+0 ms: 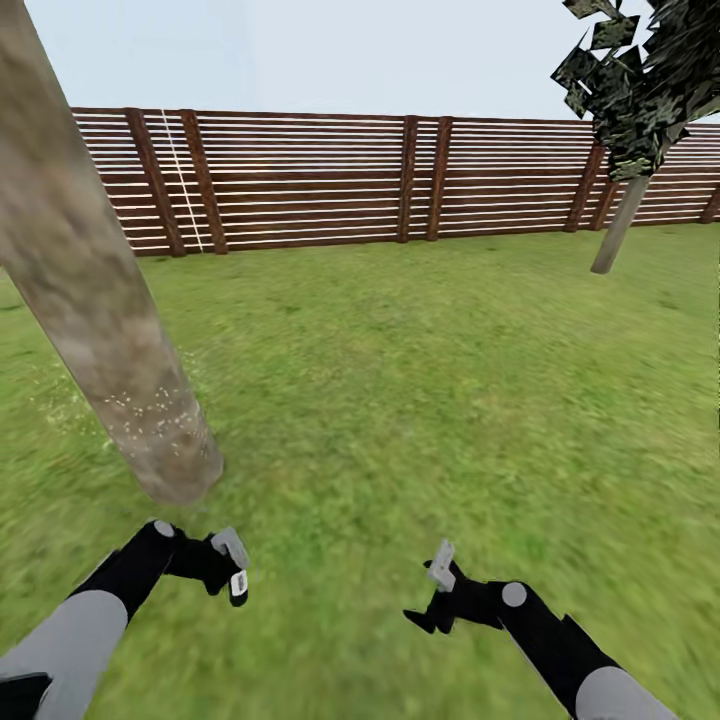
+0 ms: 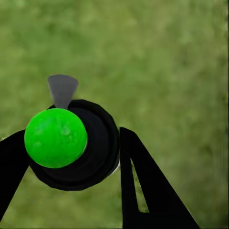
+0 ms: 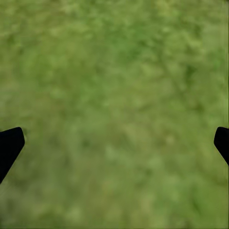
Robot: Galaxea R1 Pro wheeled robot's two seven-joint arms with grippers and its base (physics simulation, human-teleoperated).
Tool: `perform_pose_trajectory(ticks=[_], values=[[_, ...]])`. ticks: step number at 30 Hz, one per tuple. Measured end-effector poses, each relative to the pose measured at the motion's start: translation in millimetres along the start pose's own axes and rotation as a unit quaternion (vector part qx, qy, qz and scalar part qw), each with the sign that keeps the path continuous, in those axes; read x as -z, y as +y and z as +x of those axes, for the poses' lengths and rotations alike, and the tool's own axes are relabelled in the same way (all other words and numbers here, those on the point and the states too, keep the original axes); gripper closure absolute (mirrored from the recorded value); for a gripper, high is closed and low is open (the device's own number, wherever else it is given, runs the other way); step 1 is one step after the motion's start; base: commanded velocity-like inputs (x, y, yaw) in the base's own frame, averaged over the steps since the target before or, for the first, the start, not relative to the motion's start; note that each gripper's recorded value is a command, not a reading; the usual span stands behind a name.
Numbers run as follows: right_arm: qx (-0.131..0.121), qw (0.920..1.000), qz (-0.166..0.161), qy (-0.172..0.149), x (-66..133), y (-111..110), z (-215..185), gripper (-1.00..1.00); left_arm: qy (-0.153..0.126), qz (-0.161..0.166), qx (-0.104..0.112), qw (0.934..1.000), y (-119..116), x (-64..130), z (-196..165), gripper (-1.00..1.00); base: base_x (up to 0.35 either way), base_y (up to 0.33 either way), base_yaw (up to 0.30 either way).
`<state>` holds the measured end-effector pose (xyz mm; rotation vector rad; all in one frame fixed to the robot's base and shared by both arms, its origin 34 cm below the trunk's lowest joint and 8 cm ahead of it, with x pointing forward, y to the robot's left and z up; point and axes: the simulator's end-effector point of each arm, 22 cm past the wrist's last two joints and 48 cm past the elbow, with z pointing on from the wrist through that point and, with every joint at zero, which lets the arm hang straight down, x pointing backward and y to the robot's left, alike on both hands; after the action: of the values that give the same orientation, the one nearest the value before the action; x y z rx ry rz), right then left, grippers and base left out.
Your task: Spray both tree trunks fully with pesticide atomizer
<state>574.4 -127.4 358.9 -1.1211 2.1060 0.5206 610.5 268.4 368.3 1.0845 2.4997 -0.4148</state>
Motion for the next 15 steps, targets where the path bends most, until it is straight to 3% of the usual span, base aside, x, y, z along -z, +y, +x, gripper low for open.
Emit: perform_pose_trajectory(ticks=[3,6,9,10,13,15], values=[[0.002,0.9998,-0.016,-0.011,-11.1,16,-15,-1.0,0.024,0.031,-0.034,0.9987,-31,-19.3,-3,1.0,-0.332,0.0,0.0],[0.013,0.9963,-0.082,-0.02,-23.6,61,-33,-1.0,0.036,0.04,-0.051,0.9973,-41,-24.1,-2,1.0,-0.187,0.0,0.0],[0.04,0.9934,-0.106,-0.013,-29.6,77,-41,-1.0,0.059,0.056,-0.082,0.9933,-52,-27.0,4,1.0,-0.02,0.0,0.0],[0.043,0.9931,-0.108,-0.014,-30.4,78,-43,1.0,0.064,0.059,-0.089,0.9922,-55,-27.7,5,1.0,-0.004,0.0,0.0],[0.058,0.9924,-0.106,-0.026,-30.1,76,-60,1.0,0.065,0.068,-0.098,0.9907,-62,-30.2,2,1.0,-0.001,0.0,0.0],[0.064,0.9887,-0.132,-0.029,-25.8,85,-70,1.0,0.062,0.076,-0.102,0.99,-70,-33.7,-4,1.0,0.0,0.0,0.0]])
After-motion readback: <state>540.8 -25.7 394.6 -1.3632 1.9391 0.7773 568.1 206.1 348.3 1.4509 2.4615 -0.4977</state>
